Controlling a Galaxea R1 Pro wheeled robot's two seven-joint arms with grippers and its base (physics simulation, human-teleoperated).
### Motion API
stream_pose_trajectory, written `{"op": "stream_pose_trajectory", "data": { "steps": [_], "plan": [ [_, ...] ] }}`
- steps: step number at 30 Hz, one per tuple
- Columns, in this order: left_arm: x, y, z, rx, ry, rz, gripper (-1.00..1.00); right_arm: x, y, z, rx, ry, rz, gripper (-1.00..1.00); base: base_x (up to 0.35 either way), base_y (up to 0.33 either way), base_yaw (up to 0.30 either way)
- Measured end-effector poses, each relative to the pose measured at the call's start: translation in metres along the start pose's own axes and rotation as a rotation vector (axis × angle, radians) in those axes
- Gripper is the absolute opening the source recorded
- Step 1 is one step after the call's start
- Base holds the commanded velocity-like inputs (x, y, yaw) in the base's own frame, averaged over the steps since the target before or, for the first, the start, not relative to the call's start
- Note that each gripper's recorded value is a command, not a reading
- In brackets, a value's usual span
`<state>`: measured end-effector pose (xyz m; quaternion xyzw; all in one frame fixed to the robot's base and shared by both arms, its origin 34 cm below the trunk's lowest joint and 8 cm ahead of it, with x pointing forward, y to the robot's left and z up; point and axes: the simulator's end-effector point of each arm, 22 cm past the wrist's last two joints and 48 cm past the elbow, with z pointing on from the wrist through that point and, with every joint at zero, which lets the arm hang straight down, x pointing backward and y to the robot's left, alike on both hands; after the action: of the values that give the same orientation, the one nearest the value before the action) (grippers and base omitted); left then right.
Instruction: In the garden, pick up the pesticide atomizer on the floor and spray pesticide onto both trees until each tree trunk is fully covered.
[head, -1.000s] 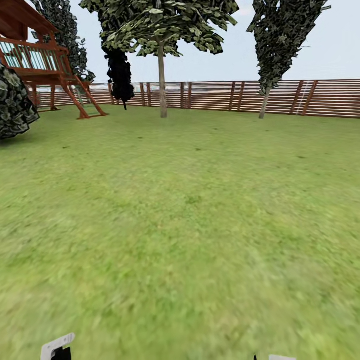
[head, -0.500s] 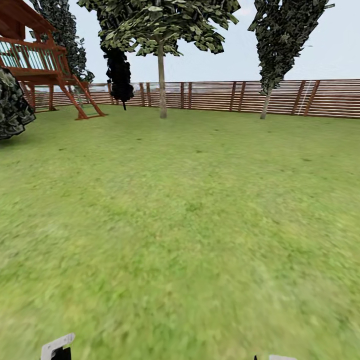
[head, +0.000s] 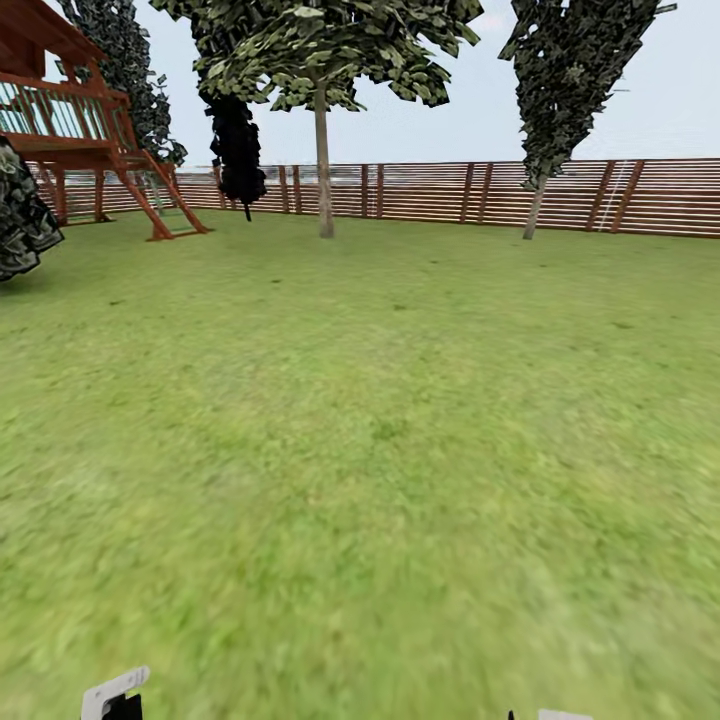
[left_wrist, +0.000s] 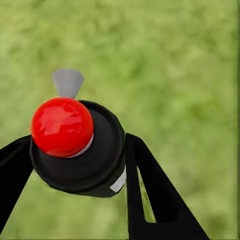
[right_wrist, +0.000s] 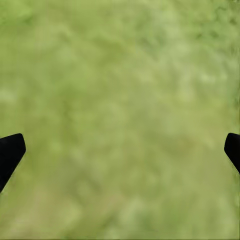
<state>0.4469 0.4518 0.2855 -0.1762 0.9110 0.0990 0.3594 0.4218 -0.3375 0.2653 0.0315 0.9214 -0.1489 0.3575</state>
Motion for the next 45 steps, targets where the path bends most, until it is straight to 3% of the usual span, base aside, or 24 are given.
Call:
{"op": "stream_pose_trajectory", "data": {
  "steps": [45],
  "plan": [
    [0.0001,0.0000,0.0000,0.000,0.000,0.000,-1.00,0.0000,0.0002,0.0000,0.000,0.000,0.000,1.00,0.338,0.000,0.000]
  ]
}}
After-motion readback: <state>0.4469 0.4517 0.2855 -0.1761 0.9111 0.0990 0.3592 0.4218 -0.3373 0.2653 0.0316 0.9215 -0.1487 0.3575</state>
